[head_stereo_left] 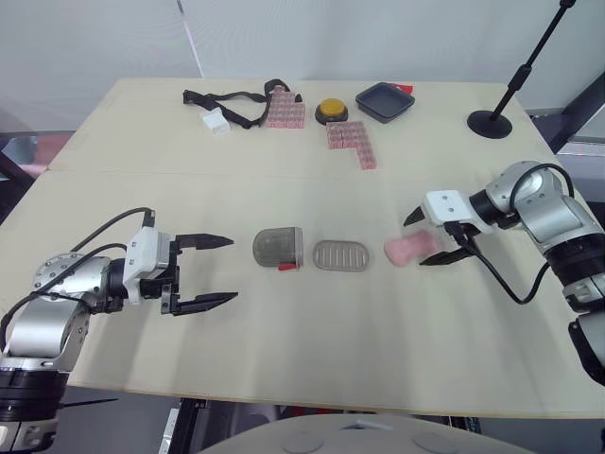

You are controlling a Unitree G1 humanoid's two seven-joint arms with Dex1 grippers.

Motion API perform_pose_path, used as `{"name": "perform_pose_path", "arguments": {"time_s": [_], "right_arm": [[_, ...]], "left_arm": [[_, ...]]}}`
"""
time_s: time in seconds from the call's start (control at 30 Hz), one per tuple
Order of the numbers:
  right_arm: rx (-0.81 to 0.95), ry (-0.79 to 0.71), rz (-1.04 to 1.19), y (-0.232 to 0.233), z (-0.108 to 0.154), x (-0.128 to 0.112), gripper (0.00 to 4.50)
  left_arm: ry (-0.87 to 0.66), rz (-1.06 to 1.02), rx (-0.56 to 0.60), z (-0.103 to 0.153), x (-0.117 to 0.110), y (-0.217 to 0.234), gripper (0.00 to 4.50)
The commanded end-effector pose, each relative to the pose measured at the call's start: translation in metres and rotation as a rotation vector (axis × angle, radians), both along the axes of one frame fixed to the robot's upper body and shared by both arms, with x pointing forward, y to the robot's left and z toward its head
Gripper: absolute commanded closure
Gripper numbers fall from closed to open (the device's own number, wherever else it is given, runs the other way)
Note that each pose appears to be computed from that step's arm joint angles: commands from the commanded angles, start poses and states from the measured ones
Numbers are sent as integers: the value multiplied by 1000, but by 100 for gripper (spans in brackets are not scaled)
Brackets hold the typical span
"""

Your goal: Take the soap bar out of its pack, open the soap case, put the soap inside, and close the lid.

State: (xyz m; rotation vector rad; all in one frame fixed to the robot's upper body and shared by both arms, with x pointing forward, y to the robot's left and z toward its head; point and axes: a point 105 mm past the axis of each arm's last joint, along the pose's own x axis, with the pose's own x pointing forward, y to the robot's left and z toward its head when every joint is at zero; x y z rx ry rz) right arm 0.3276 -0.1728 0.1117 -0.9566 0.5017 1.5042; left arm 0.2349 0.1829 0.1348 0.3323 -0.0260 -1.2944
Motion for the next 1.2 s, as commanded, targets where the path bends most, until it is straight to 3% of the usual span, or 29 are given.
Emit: {"name": "perform_pose_path", "arguments": {"time_s": [0.03, 0.47, 0.53, 0.7, 0.8, 1.03, 1.2], "right_arm": [[-6, -6, 21, 3, 6, 1, 0], [-27, -19, 119, 13, 2, 2, 0], [-37, -18, 122, 11, 0, 3, 26], [-42, -22, 114, 11, 0, 6, 208], [-53, -7, 127, 9, -1, 4, 283], [13, -52, 124, 20, 22, 8, 283], [103, -81, 57, 60, 48, 6, 283]], "left_arm": [[-18, -8, -23, 7, -1, -6, 1], [-17, -6, -20, 1, -3, -15, 1], [-22, -5, -27, 2, -3, -17, 0], [-30, 3, -25, 3, -2, -18, 0], [-29, 5, -17, 1, -1, -18, 0], [-25, 31, -10, -2, 3, -14, 0], [-24, 70, -6, -4, 8, -5, 0]]}}
